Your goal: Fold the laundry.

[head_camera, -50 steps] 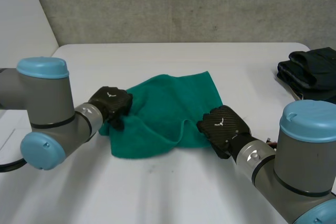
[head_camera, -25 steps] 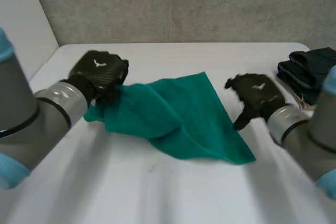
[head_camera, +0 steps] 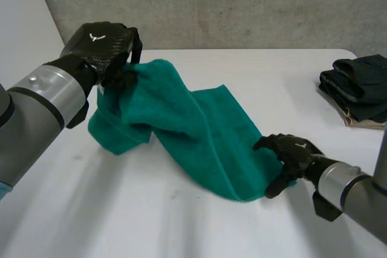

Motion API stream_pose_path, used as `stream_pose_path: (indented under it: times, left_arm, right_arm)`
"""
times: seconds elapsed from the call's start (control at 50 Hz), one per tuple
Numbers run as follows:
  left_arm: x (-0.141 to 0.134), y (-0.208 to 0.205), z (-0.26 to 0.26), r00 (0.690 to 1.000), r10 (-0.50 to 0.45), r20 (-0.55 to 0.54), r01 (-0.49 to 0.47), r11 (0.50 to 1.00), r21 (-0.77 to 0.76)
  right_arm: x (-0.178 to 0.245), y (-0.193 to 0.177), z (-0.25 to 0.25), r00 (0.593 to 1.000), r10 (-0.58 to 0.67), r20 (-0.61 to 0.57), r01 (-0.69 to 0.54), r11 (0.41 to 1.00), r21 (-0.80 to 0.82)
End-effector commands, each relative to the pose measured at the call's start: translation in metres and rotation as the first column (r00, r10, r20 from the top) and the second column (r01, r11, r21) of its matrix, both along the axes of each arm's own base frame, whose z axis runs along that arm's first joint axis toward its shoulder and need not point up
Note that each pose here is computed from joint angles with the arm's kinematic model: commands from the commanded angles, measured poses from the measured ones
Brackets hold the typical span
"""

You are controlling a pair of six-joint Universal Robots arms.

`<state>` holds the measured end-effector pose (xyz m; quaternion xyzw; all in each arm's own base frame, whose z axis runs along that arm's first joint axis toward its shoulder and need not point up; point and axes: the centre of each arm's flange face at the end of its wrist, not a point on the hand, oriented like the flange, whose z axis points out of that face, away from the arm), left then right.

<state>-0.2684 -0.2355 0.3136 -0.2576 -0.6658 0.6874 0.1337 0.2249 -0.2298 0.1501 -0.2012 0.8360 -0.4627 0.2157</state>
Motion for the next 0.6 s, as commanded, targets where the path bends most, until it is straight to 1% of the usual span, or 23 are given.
stream_pose_path:
  times: [0.02, 0.2, 0.32, 0.44, 0.52, 0.6]
  left_arm:
    - [-0.002, -0.001, 0.013, 0.997, -0.005, -0.075, 0.005, 1.0, -0.003]
    - [-0.006, 0.004, 0.028, 0.991, -0.023, -0.134, 0.02, 1.0, -0.021]
    - [-0.005, 0.007, 0.035, 0.989, -0.027, -0.145, 0.021, 0.999, -0.04]
    - [-0.006, 0.009, 0.034, 0.988, -0.031, -0.151, 0.027, 0.999, -0.032]
    - [-0.006, 0.01, 0.035, 0.983, -0.035, -0.178, 0.032, 0.999, -0.018]
    - [-0.002, 0.014, 0.047, 0.974, -0.034, -0.224, 0.027, 0.999, -0.036]
  right_arm:
    - [0.027, 0.007, -0.011, 0.996, 0.029, 0.085, -0.032, 0.999, 0.027]
    - [0.052, -0.001, -0.019, 0.975, -0.024, 0.223, -0.009, 0.989, 0.145]
    - [0.072, 0.002, -0.016, 0.954, -0.022, 0.299, -0.038, 0.981, 0.192]
    - [0.085, 0.006, -0.014, 0.942, -0.012, 0.335, -0.06, 0.977, 0.204]
    - [0.093, 0.005, -0.026, 0.94, -0.027, 0.341, -0.062, 0.967, 0.245]
    - [0.097, -0.003, -0.028, 0.942, -0.05, 0.333, -0.029, 0.973, 0.227]
